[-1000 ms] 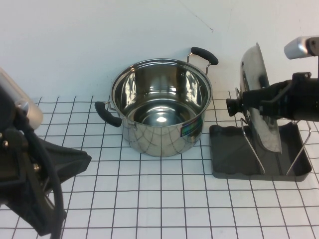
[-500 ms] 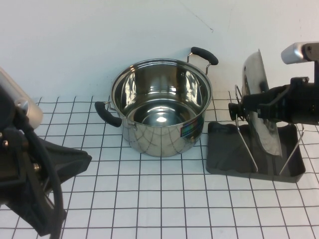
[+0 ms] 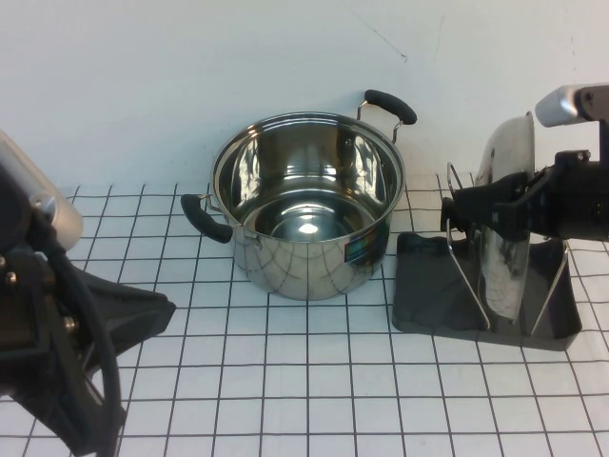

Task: Put pot lid on rack
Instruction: Place the pot lid on the pot rack

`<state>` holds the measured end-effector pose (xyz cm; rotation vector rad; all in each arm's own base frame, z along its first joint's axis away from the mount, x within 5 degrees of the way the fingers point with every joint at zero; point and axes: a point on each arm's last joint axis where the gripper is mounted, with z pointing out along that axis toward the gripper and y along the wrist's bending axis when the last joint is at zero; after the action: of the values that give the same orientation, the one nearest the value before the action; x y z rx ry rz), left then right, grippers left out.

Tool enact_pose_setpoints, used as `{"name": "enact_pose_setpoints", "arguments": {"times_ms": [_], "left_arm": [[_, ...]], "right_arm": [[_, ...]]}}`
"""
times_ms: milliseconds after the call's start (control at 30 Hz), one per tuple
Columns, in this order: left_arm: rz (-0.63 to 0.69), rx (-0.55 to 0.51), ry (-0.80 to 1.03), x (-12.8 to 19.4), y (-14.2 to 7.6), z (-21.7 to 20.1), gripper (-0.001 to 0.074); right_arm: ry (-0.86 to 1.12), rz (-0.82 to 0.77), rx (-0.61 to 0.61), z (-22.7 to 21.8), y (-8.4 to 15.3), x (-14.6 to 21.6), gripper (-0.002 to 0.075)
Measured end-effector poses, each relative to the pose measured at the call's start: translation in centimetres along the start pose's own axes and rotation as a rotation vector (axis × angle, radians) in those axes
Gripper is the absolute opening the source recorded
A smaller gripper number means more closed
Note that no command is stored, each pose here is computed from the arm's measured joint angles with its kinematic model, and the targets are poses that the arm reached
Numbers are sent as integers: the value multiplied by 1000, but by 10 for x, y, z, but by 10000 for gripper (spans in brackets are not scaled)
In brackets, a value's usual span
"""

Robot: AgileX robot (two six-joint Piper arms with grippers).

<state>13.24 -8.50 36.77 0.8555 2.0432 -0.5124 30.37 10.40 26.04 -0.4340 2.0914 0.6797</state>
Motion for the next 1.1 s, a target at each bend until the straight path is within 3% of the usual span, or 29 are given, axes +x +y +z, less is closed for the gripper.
{"name": "enact_pose_setpoints", "arguments": {"times_ms": [333,733,1100], "left_arm": [[0,31,43,4,-3,0,-1],[0,40,55,5,-4,0,-2],[0,45,63,6,-4,0,-1]], "right_arm": [[56,43,-13,-2,-1,5,449],[68,181,-105,-32,-37,6,449],[37,266,-237,-63,-56,6,449]]}}
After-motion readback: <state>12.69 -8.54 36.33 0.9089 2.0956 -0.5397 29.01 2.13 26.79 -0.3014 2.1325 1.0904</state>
